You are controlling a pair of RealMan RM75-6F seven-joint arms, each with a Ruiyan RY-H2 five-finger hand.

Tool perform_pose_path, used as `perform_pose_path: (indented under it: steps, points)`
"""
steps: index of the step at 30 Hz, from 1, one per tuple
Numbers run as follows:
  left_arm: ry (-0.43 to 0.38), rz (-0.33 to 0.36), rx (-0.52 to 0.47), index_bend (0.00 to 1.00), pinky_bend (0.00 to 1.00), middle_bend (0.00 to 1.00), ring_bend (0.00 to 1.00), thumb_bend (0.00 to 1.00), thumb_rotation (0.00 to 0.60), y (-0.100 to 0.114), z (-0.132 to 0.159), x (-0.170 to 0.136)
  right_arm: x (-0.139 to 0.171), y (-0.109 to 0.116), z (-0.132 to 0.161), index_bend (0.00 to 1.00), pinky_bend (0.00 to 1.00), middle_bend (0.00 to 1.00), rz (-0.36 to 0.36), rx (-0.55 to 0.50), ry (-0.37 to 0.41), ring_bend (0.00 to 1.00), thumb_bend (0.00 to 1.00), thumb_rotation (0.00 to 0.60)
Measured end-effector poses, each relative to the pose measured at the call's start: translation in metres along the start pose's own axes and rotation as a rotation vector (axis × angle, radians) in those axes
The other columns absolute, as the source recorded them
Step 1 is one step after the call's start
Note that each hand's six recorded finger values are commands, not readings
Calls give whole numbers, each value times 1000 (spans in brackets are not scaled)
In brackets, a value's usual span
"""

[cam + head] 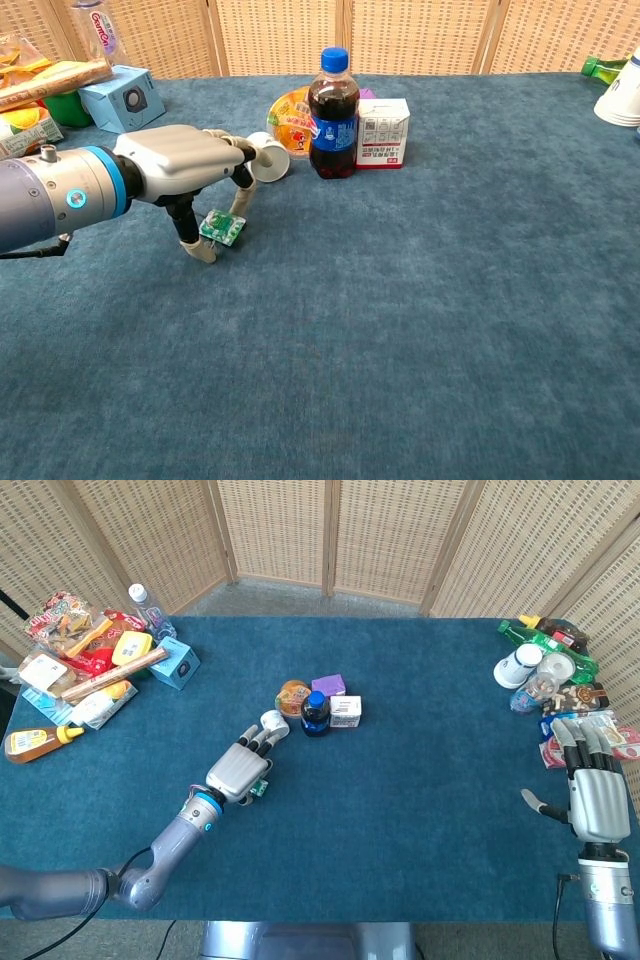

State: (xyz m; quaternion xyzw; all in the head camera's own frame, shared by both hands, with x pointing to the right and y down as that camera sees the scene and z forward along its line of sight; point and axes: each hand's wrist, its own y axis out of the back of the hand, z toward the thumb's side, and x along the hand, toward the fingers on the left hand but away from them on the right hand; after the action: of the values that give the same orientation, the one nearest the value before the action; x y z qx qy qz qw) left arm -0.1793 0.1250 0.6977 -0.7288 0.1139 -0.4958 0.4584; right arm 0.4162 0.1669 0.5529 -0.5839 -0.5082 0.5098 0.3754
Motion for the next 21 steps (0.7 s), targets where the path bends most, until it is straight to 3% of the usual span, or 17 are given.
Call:
perform_pose_path:
  steps: [10, 21]
  points:
    - [-9, 49, -11, 599, 0, 55, 0, 162, 600, 12, -3, -6, 0, 0, 0, 0, 0, 0, 2, 2, -1, 0, 0, 600]
    - [-32, 157, -35, 606, 0, 55, 0, 159, 600, 56, -10, -30, 1, -2, 1, 0, 0, 0, 7, 9, 2, 0, 0, 600]
